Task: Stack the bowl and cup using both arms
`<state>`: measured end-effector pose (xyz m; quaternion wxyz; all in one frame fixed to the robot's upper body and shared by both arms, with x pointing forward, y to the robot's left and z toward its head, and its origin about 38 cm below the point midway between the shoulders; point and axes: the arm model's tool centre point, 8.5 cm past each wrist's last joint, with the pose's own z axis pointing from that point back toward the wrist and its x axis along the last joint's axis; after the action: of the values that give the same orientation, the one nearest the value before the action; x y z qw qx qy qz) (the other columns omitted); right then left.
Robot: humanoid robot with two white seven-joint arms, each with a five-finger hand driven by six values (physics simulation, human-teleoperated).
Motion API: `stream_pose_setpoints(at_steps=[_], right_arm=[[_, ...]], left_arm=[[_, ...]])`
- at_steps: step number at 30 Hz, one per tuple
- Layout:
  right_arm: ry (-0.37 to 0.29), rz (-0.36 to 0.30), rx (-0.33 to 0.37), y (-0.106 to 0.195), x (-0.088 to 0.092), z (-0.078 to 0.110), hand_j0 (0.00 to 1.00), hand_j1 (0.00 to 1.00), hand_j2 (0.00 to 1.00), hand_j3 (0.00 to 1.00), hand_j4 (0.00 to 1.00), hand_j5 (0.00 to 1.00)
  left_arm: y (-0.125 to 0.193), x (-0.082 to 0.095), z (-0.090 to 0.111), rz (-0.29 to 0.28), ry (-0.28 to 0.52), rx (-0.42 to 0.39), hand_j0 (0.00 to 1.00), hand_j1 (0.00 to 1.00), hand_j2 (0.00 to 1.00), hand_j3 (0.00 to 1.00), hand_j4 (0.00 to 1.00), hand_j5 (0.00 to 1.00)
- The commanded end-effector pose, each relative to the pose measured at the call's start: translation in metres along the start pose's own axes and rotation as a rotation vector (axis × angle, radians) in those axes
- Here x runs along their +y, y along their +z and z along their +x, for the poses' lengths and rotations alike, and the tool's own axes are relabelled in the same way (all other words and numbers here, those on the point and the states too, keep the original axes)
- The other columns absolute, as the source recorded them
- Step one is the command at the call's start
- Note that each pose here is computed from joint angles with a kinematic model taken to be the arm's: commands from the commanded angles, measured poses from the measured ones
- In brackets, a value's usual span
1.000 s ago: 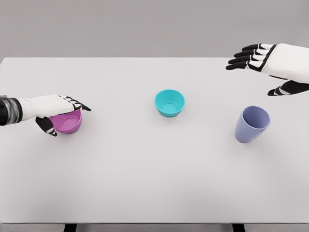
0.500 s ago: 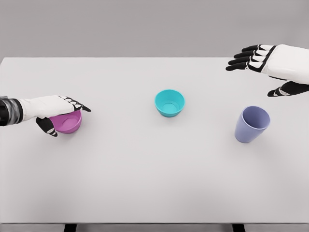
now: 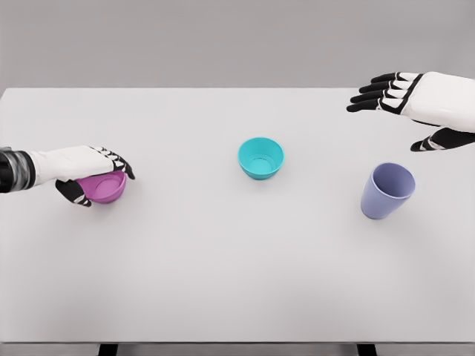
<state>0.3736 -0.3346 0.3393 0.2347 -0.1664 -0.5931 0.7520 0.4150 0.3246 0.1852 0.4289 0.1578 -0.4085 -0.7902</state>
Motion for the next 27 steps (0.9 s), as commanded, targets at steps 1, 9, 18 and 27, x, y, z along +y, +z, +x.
stream_pose_setpoints(at_steps=[1, 9, 18, 27], right_arm=[[-0.006, -0.003, 0.0, 0.0, 0.0, 0.0, 1.0, 1.0, 1.0, 1.0, 1.0, 1.0], [-0.014, 0.001, -0.003, -0.001, 0.004, 0.001, 1.0, 1.0, 1.0, 1.0, 1.0, 1.0], [-0.01, 0.003, -0.008, 0.0, 0.004, 0.001, 1.0, 1.0, 1.0, 1.0, 1.0, 1.0], [-0.024, -0.011, -0.025, -0.007, 0.008, 0.003, 1.0, 1.0, 1.0, 1.0, 1.0, 1.0]], left_arm=[[0.001, 0.001, 0.001, 0.004, 0.002, -0.003, 0.76, 0.76, 0.76, 0.76, 0.76, 0.76], [0.005, 0.019, 0.009, 0.041, -0.033, -0.023, 0.71, 0.71, 0.71, 0.71, 0.71, 0.71], [0.008, 0.036, 0.02, 0.076, -0.071, -0.044, 0.71, 0.71, 0.71, 0.71, 0.71, 0.71], [-0.006, 0.05, 0.036, 0.112, -0.083, -0.09, 0.71, 0.71, 0.71, 0.71, 0.71, 0.71]])
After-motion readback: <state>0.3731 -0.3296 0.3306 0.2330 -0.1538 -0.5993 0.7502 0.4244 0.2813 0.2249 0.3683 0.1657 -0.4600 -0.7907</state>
